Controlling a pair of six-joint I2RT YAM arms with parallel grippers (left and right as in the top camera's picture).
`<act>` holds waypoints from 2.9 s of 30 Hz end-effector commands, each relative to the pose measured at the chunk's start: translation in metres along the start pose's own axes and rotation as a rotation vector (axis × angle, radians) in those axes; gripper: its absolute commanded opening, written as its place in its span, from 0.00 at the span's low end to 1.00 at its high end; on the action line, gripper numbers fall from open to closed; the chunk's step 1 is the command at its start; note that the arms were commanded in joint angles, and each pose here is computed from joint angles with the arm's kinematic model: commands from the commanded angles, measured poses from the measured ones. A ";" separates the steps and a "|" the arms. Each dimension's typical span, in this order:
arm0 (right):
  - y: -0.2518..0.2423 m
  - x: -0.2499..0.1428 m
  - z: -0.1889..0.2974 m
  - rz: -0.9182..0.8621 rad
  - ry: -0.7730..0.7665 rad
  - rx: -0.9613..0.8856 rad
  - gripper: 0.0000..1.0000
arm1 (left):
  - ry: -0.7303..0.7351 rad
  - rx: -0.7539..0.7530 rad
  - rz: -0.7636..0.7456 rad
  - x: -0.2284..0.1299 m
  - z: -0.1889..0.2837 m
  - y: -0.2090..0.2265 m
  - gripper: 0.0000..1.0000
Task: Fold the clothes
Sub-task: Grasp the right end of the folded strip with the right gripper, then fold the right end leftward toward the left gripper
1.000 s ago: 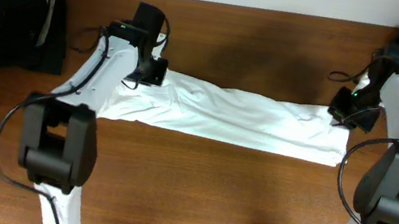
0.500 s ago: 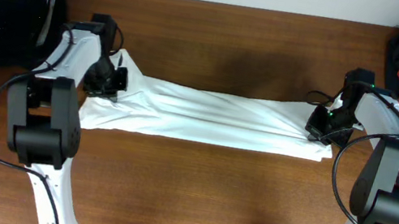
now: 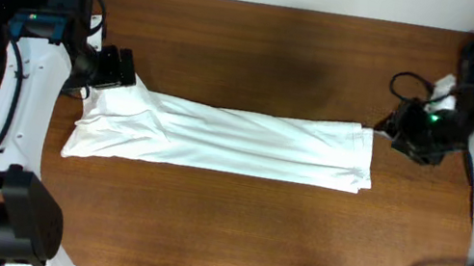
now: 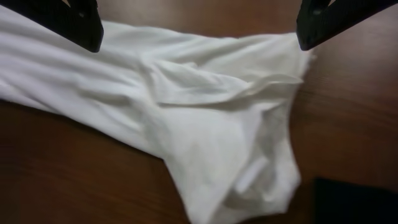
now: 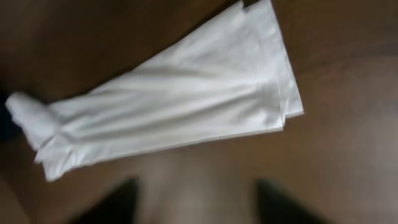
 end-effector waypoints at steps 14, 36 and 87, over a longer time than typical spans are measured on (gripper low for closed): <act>-0.075 0.035 -0.093 0.115 0.233 -0.415 0.99 | 0.116 -0.061 0.018 -0.019 0.008 -0.002 0.99; -0.072 0.017 -0.211 0.266 0.335 -0.003 0.99 | 0.139 -0.121 0.020 -0.021 0.009 -0.006 0.99; 0.158 -0.016 -0.177 0.379 0.176 -0.035 0.87 | 0.149 -0.113 0.022 -0.021 0.005 -0.006 0.99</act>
Point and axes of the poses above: each gripper's point midway between its finger pads, its own z axis back along the fingers, its own y axis along the line the jaws close on, x = y × z, the point moved 10 cm from there along z, back along the fingers, and after that the axes turned 4 degrees about z, right-handed, at the moved point
